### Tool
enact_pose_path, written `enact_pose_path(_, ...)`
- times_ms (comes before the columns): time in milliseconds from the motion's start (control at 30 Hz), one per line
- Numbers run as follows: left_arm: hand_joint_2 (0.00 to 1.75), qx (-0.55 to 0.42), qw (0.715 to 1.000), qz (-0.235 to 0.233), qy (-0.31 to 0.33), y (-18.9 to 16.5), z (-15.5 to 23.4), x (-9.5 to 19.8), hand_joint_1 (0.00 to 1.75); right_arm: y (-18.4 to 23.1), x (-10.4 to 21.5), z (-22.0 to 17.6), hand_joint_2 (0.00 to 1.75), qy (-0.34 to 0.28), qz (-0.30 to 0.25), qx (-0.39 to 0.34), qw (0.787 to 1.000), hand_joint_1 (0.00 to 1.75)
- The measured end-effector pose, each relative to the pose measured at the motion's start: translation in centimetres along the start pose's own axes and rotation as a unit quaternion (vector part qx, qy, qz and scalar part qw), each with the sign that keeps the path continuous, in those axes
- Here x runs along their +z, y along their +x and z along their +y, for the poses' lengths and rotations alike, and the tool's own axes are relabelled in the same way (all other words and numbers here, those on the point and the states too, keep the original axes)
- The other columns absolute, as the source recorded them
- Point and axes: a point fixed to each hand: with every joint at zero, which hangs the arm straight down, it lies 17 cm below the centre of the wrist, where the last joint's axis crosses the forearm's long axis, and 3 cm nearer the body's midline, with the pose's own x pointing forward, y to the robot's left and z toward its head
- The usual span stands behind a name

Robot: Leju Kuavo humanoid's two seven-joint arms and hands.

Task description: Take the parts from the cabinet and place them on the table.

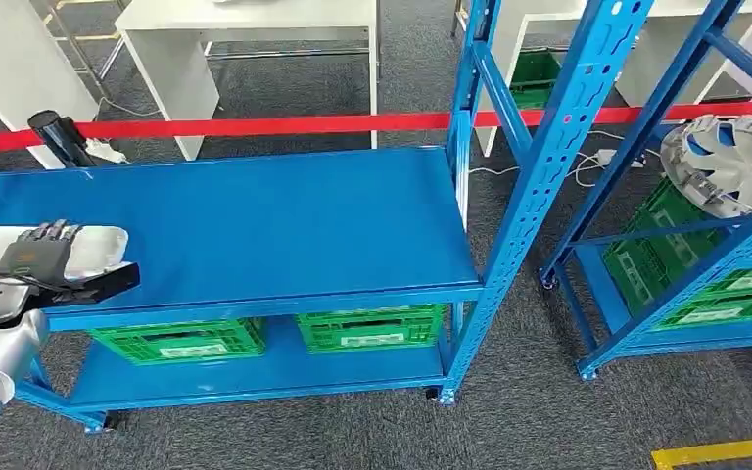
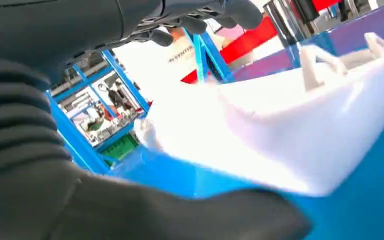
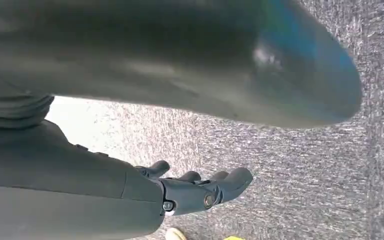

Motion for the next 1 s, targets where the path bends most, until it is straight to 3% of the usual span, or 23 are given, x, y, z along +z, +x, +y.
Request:
enact_pose_path(200,1.75,-0.021,0.999,0.019,0.046,-0.5,1.5,-0.1,0.00,0.1,0.0,0.0,0.00,-0.001,-0.001,0.003,1.000,0.00)
enact_pose_path(400,1.75,-0.034,0.998,0.021,0.055,-0.2,0.7,0.1,0.00,0.1,0.0,0.0,0.00,0.000,-0.001,0.006,1.000,0.00)
enact_pose_path(433,1.75,-0.034,0.998,0.020,0.052,-0.1,0.3,0.2,0.33,0.1,0.0,0.0,0.00,0.000,-0.001,0.007,1.000,0.00)
enact_pose_path(467,1.75,-0.035,0.998,0.018,0.049,0.0,-0.1,0.2,1.75,0.1,0.0,0.0,0.00,0.000,-0.002,0.007,1.000,0.00)
enact_pose_path(1000,1.75,-0.033,0.999,-0.005,0.016,3.6,-1.9,0.5,1.75,0.2,0.0,-0.1,0.00,-0.002,-0.003,-0.004,1.000,0.00)
